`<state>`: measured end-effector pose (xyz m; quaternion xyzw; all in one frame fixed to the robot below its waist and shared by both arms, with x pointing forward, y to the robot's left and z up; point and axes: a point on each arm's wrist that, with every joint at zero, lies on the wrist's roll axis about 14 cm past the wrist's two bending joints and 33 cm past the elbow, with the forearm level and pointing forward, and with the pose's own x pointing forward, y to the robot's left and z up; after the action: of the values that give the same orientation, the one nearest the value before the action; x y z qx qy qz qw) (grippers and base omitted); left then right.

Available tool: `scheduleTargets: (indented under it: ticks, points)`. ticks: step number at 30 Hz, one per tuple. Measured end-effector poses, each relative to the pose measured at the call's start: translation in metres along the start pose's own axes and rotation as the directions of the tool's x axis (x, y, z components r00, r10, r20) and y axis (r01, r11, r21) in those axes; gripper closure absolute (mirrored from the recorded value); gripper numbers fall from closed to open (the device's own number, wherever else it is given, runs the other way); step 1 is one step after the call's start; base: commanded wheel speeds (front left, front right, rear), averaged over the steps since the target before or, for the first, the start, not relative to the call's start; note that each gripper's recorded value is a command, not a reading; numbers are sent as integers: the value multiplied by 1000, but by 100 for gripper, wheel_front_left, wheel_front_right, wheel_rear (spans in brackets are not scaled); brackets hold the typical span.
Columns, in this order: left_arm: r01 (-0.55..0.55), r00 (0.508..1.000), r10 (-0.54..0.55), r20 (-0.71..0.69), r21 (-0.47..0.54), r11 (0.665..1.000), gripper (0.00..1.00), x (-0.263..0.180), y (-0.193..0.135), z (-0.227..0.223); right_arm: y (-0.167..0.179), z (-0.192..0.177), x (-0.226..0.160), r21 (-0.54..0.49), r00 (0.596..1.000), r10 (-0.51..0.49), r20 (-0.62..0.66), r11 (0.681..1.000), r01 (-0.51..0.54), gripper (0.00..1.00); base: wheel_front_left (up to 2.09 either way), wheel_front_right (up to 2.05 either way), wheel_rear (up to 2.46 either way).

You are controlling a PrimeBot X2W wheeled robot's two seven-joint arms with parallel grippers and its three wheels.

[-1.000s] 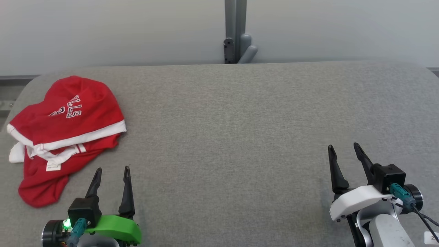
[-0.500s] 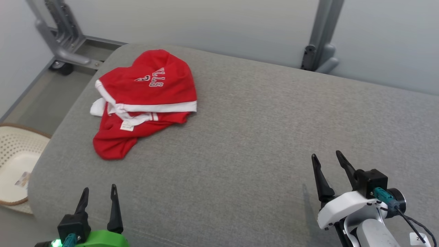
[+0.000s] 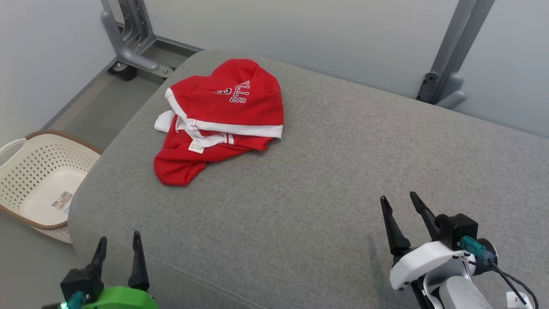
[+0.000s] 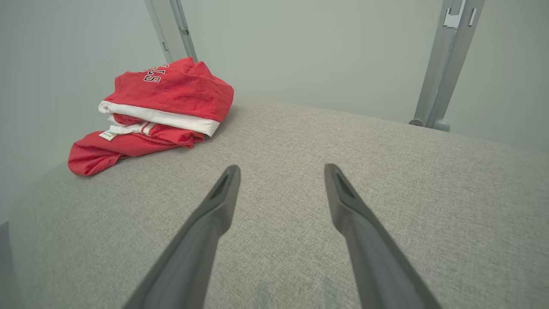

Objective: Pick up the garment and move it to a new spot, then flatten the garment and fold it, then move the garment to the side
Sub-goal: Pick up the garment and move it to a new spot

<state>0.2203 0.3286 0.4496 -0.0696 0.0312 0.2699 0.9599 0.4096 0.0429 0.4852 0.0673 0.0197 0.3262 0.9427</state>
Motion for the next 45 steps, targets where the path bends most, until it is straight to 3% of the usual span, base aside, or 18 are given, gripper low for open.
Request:
scheduleTargets:
  ticks: [5,13,16,18,24,35,45]
  points:
    - [58,997,-59,55,8,998,0,34,-17,25,-16,-7,-2,7,1000,-26,-15,1000,26,0,0,0,0]
    - [142,979,-157,131,115,983,0,107,-39,78,-47,-13,2,-1,997,-68,-24,998,68,0,0,0,0]
    - [205,966,-221,133,122,971,0,135,-64,90,-64,-17,1,-1,995,-96,-30,995,96,0,0,0,0]
    - [273,955,-282,96,95,957,0,157,-89,87,-80,-23,-5,-5,991,-130,-44,992,130,0,0,0,0]
    - [367,930,-365,-40,109,924,0,186,-116,62,-111,-35,-21,-2,977,-200,-72,980,201,0,0,0,0]
    - [382,909,-367,-196,40,923,0,206,-128,6,-153,-57,-52,0,940,-317,-129,948,319,0,0,0,0]
    - [321,931,-293,-218,103,941,0,221,-110,1,-152,-63,-50,7,941,-309,-141,950,313,0,0,0,0]
